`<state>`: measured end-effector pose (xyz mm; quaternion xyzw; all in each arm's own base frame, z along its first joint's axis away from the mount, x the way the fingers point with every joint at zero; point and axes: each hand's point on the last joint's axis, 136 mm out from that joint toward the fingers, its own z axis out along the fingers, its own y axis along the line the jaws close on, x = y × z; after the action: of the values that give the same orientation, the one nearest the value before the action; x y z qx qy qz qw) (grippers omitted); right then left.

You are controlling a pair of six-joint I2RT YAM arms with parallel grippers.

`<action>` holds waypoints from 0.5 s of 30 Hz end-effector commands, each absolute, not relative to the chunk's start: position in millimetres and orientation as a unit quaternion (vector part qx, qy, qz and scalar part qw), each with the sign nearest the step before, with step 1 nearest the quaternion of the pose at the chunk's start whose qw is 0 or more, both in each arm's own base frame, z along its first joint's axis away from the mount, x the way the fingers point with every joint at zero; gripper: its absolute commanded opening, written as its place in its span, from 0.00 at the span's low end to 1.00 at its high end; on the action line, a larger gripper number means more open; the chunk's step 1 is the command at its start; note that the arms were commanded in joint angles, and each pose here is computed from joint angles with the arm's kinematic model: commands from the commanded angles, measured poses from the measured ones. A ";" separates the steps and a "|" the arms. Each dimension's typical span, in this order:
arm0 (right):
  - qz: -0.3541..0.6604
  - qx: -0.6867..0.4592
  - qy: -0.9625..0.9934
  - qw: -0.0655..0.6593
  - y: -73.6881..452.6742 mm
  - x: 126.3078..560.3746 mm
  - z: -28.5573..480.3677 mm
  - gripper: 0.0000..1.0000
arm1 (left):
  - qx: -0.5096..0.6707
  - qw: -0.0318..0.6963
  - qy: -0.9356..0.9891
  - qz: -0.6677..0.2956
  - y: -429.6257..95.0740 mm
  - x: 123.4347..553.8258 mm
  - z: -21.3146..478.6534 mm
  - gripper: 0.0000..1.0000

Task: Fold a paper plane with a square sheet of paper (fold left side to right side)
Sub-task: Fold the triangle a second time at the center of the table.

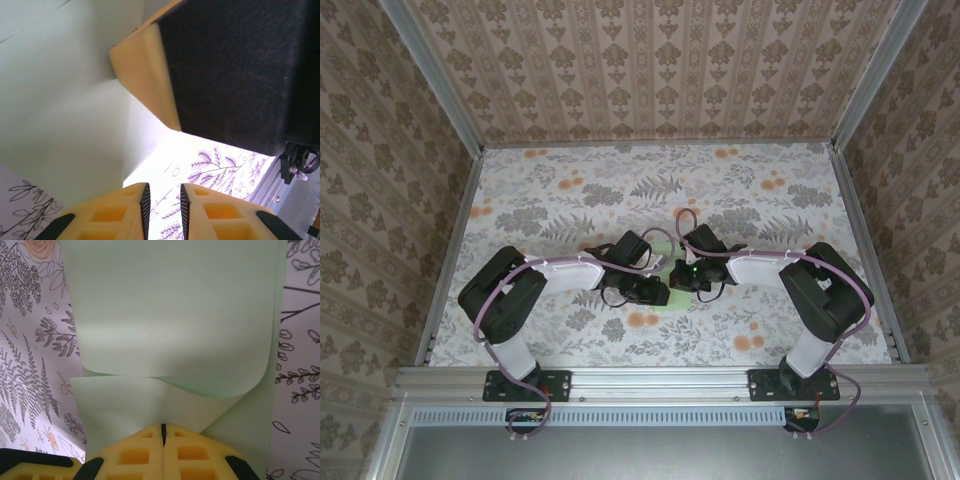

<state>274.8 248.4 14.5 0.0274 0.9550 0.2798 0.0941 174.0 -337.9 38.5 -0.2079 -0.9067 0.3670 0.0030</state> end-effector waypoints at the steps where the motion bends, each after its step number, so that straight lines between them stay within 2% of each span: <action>1: 0.228 0.036 0.971 0.059 228.6 259.9 -8.6 0.05 | -0.216 0.005 -0.915 0.340 -333.6 173.9 30.3 0.25; 15: 0.224 0.034 0.972 0.059 227.2 259.3 -8.4 0.05 | -0.211 0.005 -0.929 0.304 -321.2 174.8 16.8 0.24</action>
<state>274.6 248.5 14.7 0.0204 0.9554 0.2787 0.0953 175.7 -326.7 24.5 -0.2037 -0.9228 0.3271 0.0002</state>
